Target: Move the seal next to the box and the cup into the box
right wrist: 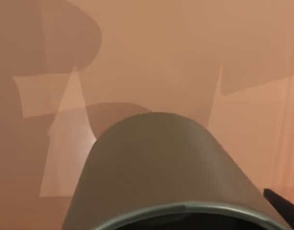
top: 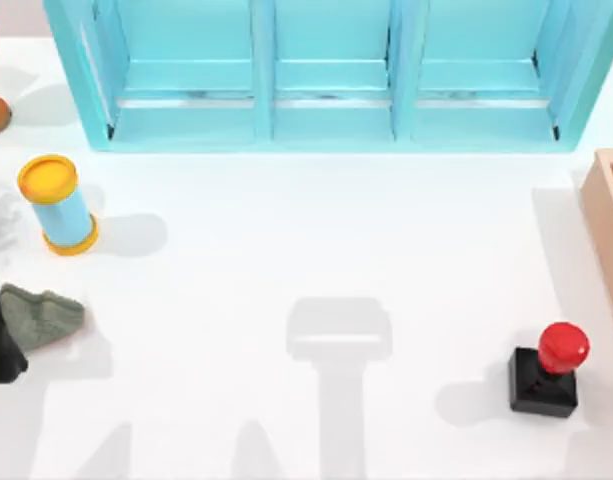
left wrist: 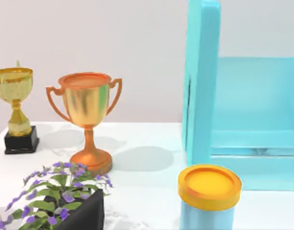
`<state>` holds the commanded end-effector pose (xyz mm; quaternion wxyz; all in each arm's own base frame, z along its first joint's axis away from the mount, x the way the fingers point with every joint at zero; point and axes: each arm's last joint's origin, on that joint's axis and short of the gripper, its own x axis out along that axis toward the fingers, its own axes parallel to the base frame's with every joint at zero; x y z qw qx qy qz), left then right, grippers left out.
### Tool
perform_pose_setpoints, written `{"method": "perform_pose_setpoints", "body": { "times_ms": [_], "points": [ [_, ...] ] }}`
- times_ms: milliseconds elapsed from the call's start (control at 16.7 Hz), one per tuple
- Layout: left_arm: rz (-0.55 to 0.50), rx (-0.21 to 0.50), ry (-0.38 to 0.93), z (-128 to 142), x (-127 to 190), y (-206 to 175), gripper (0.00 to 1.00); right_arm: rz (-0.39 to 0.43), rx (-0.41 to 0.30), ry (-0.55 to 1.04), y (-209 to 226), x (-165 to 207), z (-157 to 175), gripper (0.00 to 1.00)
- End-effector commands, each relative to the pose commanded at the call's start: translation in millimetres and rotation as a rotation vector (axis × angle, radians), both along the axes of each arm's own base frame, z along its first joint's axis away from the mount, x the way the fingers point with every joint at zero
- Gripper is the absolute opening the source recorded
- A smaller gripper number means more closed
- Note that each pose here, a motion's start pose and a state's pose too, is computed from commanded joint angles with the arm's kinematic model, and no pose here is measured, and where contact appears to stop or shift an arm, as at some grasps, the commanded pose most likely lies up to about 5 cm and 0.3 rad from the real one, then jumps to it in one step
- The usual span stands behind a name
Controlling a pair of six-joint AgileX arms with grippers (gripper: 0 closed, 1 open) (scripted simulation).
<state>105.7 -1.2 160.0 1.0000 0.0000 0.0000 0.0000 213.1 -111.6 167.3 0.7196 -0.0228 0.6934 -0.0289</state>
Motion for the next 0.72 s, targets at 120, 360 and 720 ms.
{"method": "perform_pose_setpoints", "body": {
  "times_ms": [120,360,720],
  "points": [
    [0.0,0.0,0.0,0.0,0.0,0.0,1.0,0.0,0.0,0.0,0.0,0.0,0.0,0.15],
    [0.0,0.0,0.0,0.0,0.0,0.0,1.0,0.0,0.0,0.0,0.0,0.0,0.0,0.45],
    [0.0,0.0,0.0,0.0,0.0,0.0,1.0,0.0,0.0,0.0,0.0,0.0,0.0,0.9]
  ]
}}
